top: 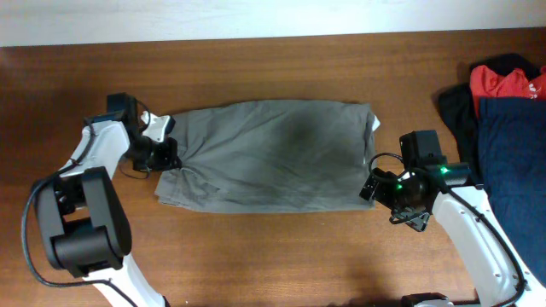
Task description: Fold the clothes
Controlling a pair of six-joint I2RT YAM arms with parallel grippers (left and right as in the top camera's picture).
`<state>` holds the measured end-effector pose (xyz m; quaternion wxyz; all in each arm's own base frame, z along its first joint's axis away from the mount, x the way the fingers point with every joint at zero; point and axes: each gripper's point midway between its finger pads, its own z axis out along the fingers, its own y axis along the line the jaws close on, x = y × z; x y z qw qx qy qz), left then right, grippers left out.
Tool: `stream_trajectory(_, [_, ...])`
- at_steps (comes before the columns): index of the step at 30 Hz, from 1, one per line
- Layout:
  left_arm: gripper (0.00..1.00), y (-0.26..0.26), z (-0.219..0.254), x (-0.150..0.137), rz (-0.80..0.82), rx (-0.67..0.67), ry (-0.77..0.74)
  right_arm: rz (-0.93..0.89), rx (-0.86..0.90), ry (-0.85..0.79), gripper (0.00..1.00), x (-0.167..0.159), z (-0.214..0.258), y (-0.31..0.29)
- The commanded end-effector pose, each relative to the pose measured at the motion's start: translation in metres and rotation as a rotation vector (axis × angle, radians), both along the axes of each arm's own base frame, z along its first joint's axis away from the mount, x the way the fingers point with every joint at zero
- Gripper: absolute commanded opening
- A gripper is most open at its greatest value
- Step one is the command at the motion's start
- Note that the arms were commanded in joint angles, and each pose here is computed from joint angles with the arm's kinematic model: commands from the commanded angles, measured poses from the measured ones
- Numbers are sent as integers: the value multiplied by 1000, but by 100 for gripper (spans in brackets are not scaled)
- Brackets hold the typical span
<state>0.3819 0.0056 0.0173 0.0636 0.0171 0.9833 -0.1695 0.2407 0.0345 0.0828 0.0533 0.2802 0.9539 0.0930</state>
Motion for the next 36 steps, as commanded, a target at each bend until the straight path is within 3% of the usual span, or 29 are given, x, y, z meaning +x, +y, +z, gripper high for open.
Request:
stream_trajectory(1, [1, 23, 3, 6, 70, 22, 0, -7, 6, 3, 99, 0, -1, 0])
stream_trajectory(10, [1, 42, 36, 10, 97, 88, -26, -7, 6, 3, 99, 0, -1, 0])
stream_trajectory(20, [1, 50, 110, 25, 107, 121, -132, -7, 6, 3, 99, 0, -1, 0])
stream_trajectory(27, [1, 52, 144, 18, 139, 142, -123, -7, 6, 3, 99, 0, -1, 0])
stream_trajectory(36, [1, 26, 192, 13, 104, 147, -230, -7, 6, 3, 99, 0, -1, 0])
